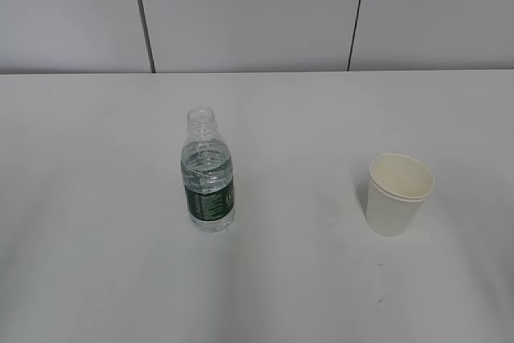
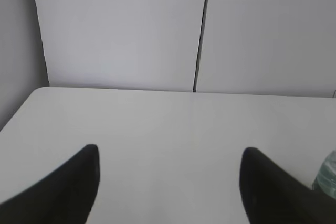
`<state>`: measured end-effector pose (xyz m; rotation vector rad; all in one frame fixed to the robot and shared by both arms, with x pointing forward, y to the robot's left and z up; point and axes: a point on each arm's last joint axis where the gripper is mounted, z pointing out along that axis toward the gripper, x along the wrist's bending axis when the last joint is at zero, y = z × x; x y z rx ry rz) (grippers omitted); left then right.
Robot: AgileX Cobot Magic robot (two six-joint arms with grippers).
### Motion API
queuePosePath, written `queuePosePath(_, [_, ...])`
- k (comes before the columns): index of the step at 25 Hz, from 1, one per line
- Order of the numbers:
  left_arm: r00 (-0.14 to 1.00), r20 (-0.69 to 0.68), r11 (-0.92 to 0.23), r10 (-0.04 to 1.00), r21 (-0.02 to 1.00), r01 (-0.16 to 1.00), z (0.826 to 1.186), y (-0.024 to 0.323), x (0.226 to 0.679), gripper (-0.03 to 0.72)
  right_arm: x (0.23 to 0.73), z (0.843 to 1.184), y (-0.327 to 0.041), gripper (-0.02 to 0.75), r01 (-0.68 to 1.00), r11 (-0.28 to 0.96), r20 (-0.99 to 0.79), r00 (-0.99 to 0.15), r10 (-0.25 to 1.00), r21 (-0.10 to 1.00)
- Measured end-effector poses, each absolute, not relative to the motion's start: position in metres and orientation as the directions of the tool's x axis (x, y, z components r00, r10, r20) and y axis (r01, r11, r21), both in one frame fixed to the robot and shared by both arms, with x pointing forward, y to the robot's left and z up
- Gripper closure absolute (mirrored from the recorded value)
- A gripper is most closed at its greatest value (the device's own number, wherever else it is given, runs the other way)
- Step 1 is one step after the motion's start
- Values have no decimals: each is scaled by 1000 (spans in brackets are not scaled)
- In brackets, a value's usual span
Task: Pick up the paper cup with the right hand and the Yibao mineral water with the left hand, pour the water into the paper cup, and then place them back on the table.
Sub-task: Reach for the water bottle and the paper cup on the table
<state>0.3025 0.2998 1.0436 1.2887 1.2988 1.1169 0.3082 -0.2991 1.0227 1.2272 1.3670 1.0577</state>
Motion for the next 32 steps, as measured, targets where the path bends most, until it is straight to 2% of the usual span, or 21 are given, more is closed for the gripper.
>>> queuePosePath(6, [9,-2,1,1000,985,175,1040,301,321,185,324,1010,-298,153,114,145,-144,-21,989,983])
queuePosePath(18, [3,12,-12,1000,980,198,1024,301,364,185,340,1006,-297,153,148,193,-188,-45,981,970])
queuePosePath(32, [-1,14,-13,1000,983,183,1007,302,390,185,360,998,-296,153,190,187,-177,-68,982,964])
